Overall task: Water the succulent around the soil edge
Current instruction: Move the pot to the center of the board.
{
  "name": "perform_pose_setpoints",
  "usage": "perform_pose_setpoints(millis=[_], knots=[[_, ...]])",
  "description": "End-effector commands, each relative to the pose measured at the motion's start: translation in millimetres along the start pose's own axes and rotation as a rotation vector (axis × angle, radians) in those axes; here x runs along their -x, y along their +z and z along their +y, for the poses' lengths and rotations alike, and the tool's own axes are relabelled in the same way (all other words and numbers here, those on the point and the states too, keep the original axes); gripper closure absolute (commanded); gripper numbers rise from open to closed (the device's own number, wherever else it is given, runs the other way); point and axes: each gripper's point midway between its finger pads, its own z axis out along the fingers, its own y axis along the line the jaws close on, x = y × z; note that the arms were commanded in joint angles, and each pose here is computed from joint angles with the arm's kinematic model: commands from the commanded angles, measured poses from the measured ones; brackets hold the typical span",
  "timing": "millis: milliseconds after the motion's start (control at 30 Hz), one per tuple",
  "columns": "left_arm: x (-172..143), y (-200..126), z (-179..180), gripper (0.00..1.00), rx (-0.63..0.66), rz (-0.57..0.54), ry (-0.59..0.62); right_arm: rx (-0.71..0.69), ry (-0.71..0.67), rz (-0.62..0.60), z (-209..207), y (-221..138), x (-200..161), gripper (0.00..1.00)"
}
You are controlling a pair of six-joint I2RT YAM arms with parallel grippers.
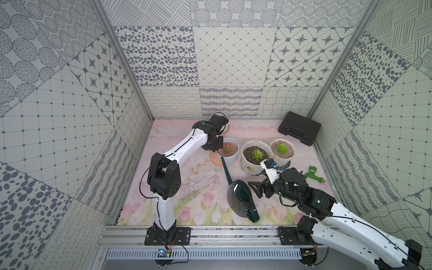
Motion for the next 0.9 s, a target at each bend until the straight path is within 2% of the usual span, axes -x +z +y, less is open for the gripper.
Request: perform_pose_setpoints(millis=[0, 133, 367, 467, 667, 867], knots=[[-3.9, -24.2, 19.8, 1.0, 0.107, 0.001, 0.096, -0.001, -0.008, -0.035, 0.8, -0.3, 7.6, 0.02], [15.8, -30.7, 19.5, 1.0, 0.121, -0.086, 0.098, 0.0, -0.008, -0.034, 1.0, -0.1, 7.6, 0.02], [15.7, 7.3, 30.8, 1.0, 0.197, -0.003, 0.154, -0.001, -0.008, -0.033, 0.7, -0.2, 6.9, 0.02], [13.1, 15.3, 34.1, 1.0, 0.189, 0.018, 0.145, -0.004, -0.008, -0.032, 0.1, -0.3, 6.4, 0.02], [-2.8, 8.6, 6.4, 1.0, 0.081, 0.057, 0.16, -0.001, -0.006, -0.033, 0.7, -0.4, 7.1, 0.02], [-39.3, 8.6, -4.3, 1.0, 0.042, 0.131, 0.151, -0.004, -0.008, -0.038, 0.2, -1.5, 7.8, 0.02]])
